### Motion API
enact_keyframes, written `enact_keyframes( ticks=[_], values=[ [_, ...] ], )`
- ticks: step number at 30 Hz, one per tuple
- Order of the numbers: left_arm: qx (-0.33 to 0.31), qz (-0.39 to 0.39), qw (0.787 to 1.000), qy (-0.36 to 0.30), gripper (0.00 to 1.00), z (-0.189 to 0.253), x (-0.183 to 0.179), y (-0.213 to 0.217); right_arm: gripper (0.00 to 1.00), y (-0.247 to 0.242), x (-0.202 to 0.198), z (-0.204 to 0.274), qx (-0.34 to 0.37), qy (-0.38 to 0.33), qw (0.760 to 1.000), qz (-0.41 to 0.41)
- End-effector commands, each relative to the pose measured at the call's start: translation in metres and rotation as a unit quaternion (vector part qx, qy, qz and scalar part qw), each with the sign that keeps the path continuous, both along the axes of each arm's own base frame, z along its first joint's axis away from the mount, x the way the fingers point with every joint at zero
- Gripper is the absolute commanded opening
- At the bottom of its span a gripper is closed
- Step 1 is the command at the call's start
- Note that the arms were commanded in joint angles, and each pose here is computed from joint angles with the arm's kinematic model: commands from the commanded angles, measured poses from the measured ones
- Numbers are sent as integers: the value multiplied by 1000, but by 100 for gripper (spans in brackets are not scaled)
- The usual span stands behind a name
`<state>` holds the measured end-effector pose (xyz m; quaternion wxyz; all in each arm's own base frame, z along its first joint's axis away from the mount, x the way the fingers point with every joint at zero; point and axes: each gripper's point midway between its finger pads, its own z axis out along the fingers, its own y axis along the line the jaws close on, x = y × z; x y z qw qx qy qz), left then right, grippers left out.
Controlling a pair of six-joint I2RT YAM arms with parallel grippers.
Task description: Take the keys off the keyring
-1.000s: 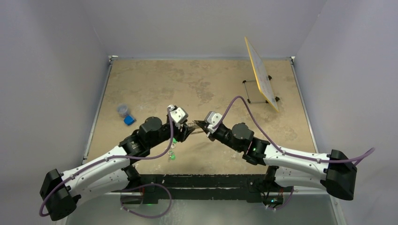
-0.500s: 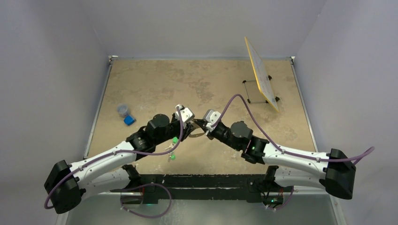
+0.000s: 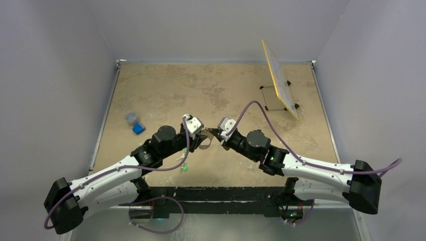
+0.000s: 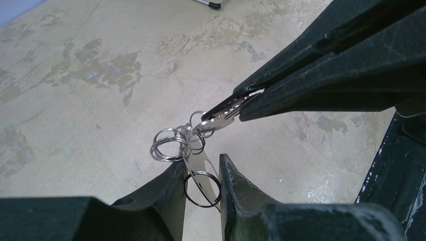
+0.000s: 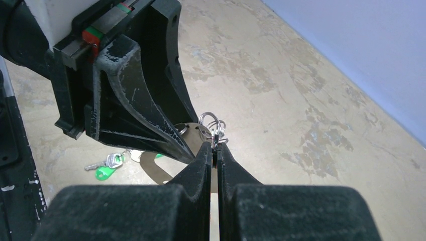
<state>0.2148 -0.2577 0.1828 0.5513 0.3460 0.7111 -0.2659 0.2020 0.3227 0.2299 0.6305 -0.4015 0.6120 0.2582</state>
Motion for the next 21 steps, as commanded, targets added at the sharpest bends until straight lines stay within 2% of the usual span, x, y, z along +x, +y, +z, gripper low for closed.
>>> enact_keyframes(
  ticks=[1,4,7,12,21],
  values=[
    [-29,10,999,-28,8,18,2,2,0,-6,4,36,46,-17,999,-18],
    [-31,18,999,-18,30,15,1,5,0,-7,4,38,41,-19,999,-19],
    [-34,22,999,-16,38,19,0,8,0,-8,7,35,35,-19,999,-27],
    [-32,24,999,-8,46,26,-2,9,0,-7,9,34,33,-10,999,-33],
    [-33,9,999,-20,49,33,1,1,0,-6,11,35,31,3,999,-41]
  ],
)
